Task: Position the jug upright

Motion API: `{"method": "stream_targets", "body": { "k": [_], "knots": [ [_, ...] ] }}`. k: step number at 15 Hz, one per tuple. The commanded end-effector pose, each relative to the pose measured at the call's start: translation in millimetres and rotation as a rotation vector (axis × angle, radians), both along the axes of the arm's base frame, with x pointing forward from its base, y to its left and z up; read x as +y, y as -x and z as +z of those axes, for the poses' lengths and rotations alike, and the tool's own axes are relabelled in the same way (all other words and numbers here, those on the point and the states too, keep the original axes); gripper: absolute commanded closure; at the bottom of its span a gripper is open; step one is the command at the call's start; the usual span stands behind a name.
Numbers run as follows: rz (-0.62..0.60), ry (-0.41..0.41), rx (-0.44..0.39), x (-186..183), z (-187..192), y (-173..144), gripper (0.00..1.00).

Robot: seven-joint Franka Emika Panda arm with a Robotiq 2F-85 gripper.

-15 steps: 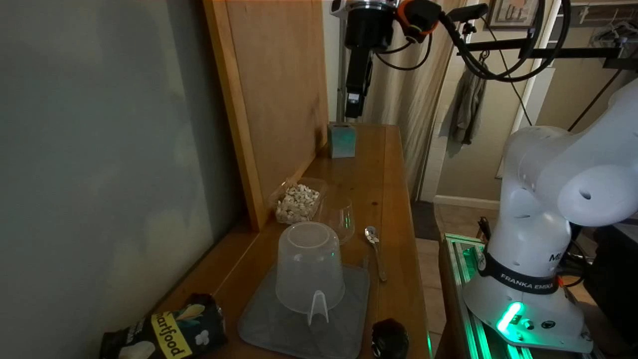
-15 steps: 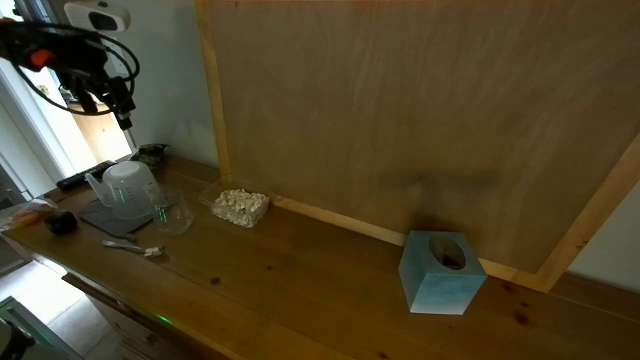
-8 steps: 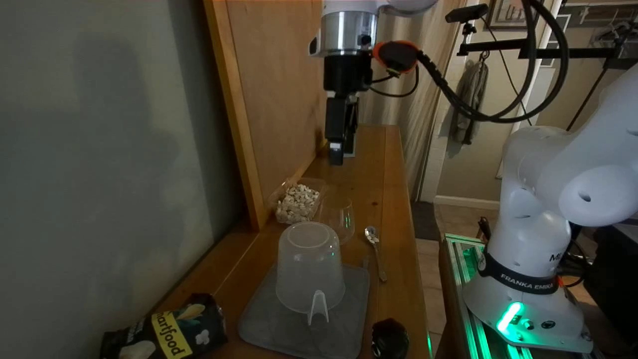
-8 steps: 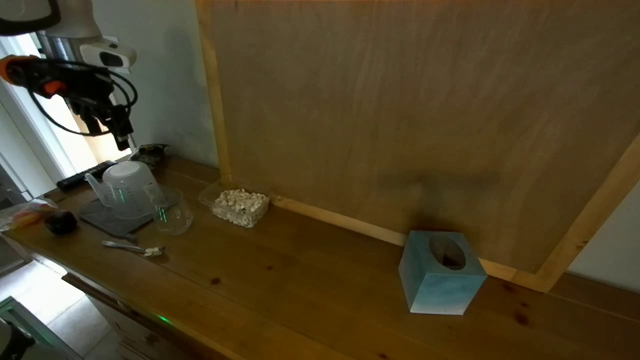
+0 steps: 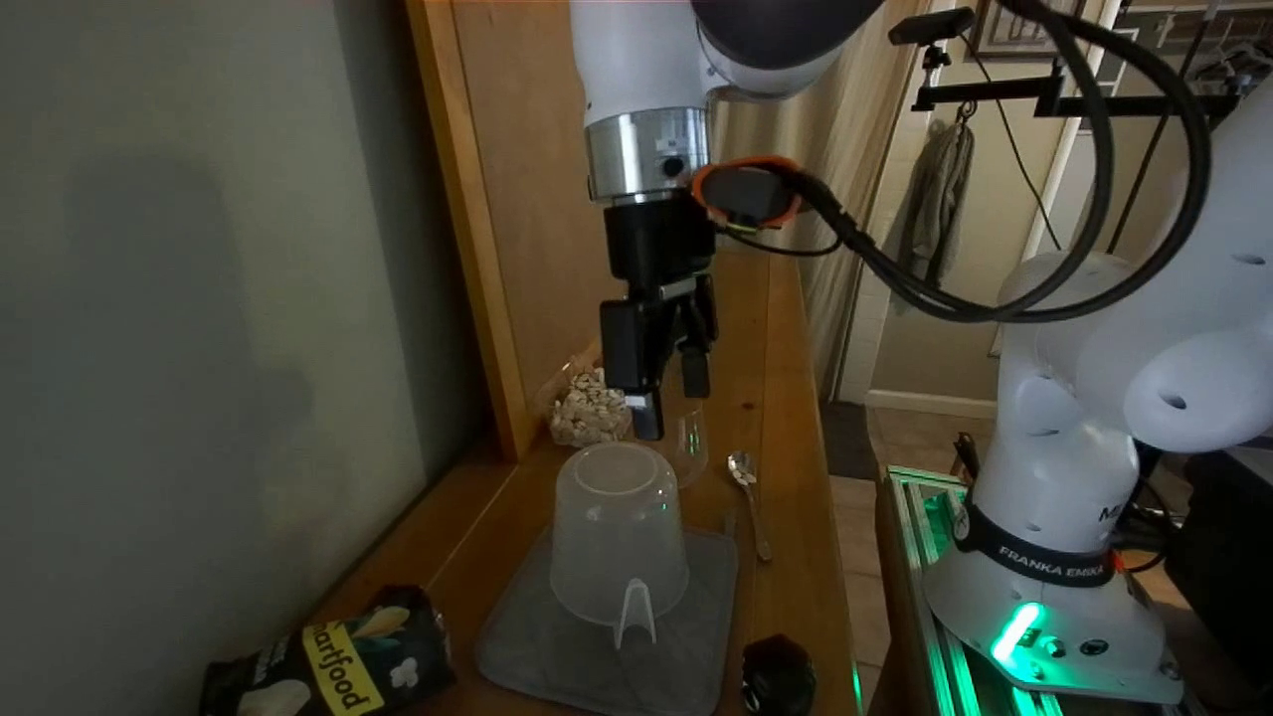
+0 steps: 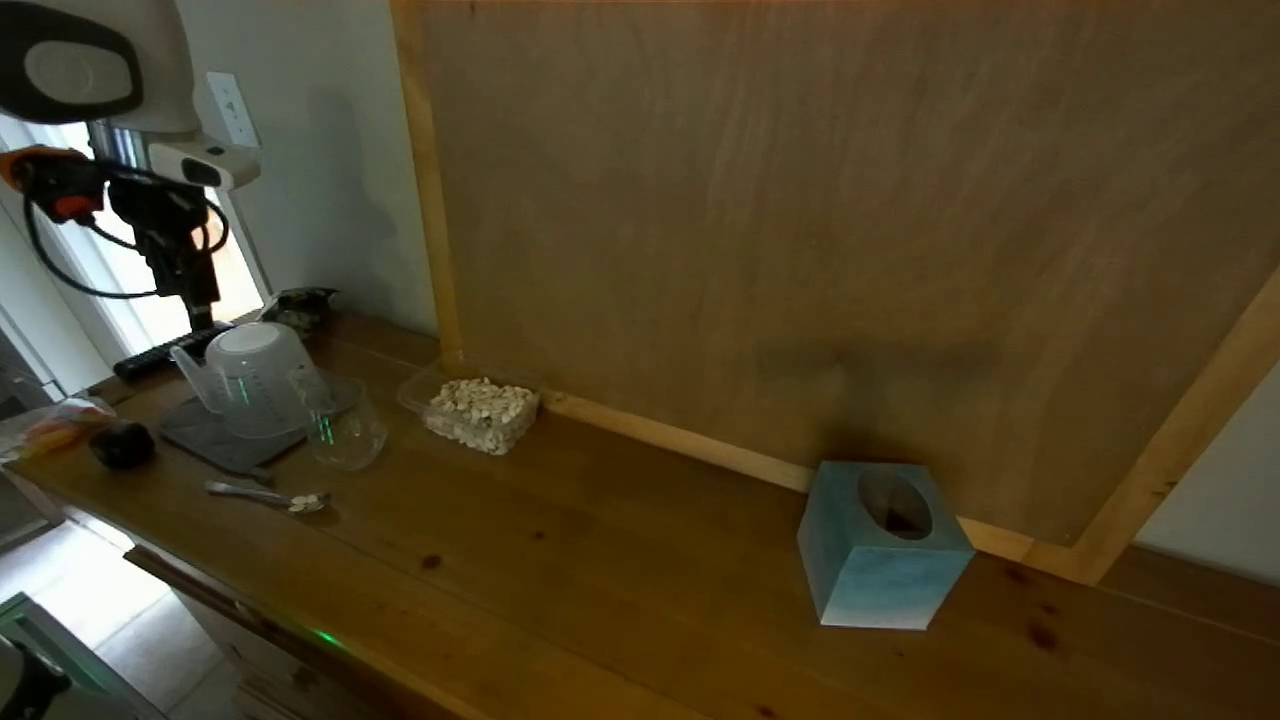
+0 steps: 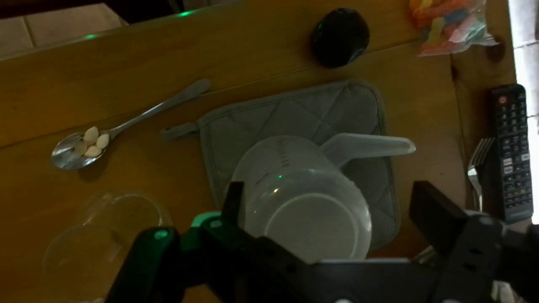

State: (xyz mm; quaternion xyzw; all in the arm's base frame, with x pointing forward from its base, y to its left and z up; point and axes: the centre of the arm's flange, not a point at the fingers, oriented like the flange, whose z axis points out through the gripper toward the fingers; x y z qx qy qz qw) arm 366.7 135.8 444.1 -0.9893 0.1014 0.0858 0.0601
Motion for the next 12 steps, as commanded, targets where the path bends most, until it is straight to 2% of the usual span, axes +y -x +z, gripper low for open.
{"method": "stream_targets", "body": {
  "k": [1, 2, 7, 12],
  "knots": [
    [-0.098, -0.047, 0.041, 21, -16, -11, 0.0],
    [-0.051, -0.013, 0.027, 9, -10, -2, 0.0],
    [-0.053, -0.012, 0.033, 10, -13, -3, 0.0],
    [-0.027, 0.017, 0.098, 40, -39, -13, 0.0]
  ]
}}
